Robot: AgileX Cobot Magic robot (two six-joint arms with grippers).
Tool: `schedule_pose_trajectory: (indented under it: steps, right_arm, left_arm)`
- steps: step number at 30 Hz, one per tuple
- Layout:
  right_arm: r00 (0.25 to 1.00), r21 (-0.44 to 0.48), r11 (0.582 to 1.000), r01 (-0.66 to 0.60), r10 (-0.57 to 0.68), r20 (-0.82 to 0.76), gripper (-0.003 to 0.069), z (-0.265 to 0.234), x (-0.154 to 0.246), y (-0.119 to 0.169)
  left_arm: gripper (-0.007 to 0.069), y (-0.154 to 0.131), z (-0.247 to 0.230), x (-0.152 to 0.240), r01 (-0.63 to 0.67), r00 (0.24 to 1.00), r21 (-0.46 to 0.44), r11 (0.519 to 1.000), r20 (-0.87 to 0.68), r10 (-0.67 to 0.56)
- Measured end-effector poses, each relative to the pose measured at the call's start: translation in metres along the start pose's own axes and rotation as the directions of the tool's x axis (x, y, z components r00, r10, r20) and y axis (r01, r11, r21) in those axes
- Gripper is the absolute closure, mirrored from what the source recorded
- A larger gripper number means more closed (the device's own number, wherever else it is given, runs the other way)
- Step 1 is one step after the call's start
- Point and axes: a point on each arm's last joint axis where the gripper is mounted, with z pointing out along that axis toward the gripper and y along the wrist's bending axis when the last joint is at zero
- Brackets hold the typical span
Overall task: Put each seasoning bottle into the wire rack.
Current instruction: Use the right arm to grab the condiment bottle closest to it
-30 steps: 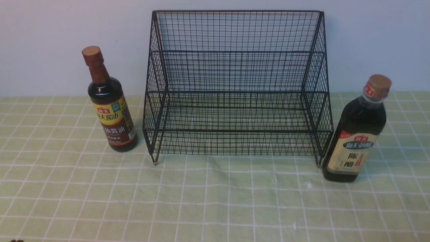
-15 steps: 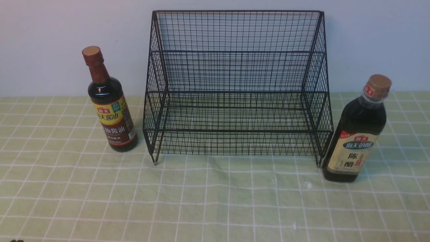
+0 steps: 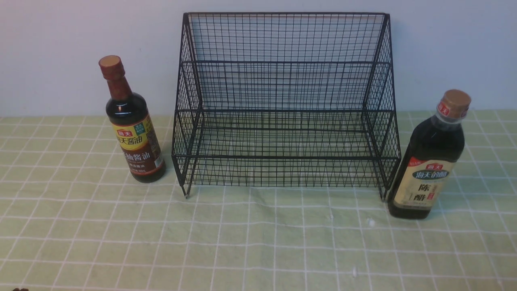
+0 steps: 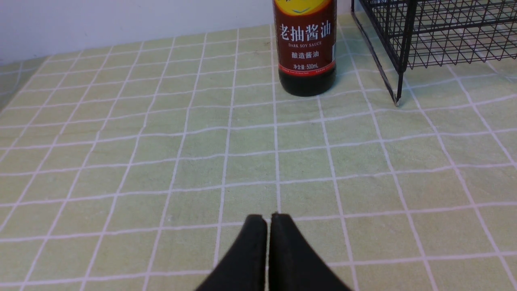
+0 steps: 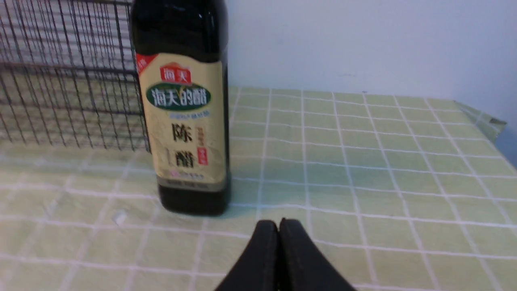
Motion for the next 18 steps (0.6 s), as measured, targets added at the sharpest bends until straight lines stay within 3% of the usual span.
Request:
schedule_pose_trajectory:
  steps: [2,3,4,5,6,8,9,14,18]
  right_arm:
    - [0.98,-0.027,0.981,-0.19,0.191,0.053,0.0673,0.0,-0.005,0.001]
    - [0.946,-0.048,0.95,-0.308,0.311,0.087,0.0673,0.0,-0.009,0.002]
    - [0.938,-0.053,0.942,-0.331,0.335,0.093,0.0673,0.0,-0.009,0.002]
    - [0.886,-0.075,0.894,-0.442,0.448,0.121,0.0673,-0.001,-0.013,0.001]
    - [0.792,-0.11,0.806,-0.581,0.592,0.153,0.0673,-0.002,-0.017,0.0]
    - [0.71,-0.137,0.735,-0.664,0.678,0.192,0.0673,-0.002,-0.021,-0.003]
    - [0.693,-0.135,0.724,-0.677,0.688,0.217,0.0673,-0.003,-0.022,-0.005]
    - [0.697,-0.11,0.754,-0.648,0.645,0.315,0.0673,-0.005,-0.028,-0.012]
    - [0.665,-0.107,0.737,-0.668,0.655,0.359,0.0673,-0.007,-0.03,-0.015]
  left_arm:
    - [0.0631,0.0,0.0,0.0,0.0,1.0,0.0,1.0,0.0,0.0]
    - [0.0631,0.0,0.0,0.0,0.0,1.0,0.0,1.0,0.0,0.0]
    - [0.0631,0.0,0.0,0.0,0.0,1.0,0.0,1.0,0.0,0.0]
    - [0.0631,0.0,0.0,0.0,0.0,1.0,0.0,1.0,0.0,0.0]
    - [0.0631,0.0,0.0,0.0,0.0,1.0,0.0,1.0,0.0,0.0]
    - [0.0631,0.0,0.0,0.0,0.0,1.0,0.0,1.0,0.0,0.0]
    - [0.0631,0.0,0.0,0.0,0.0,1.0,0.0,1.0,0.0,0.0]
    - [0.0631,0.0,0.0,0.0,0.0,1.0,0.0,1.0,0.0,0.0]
    - [0.0631,0.0,0.0,0.0,0.0,1.0,0.0,1.0,0.0,0.0]
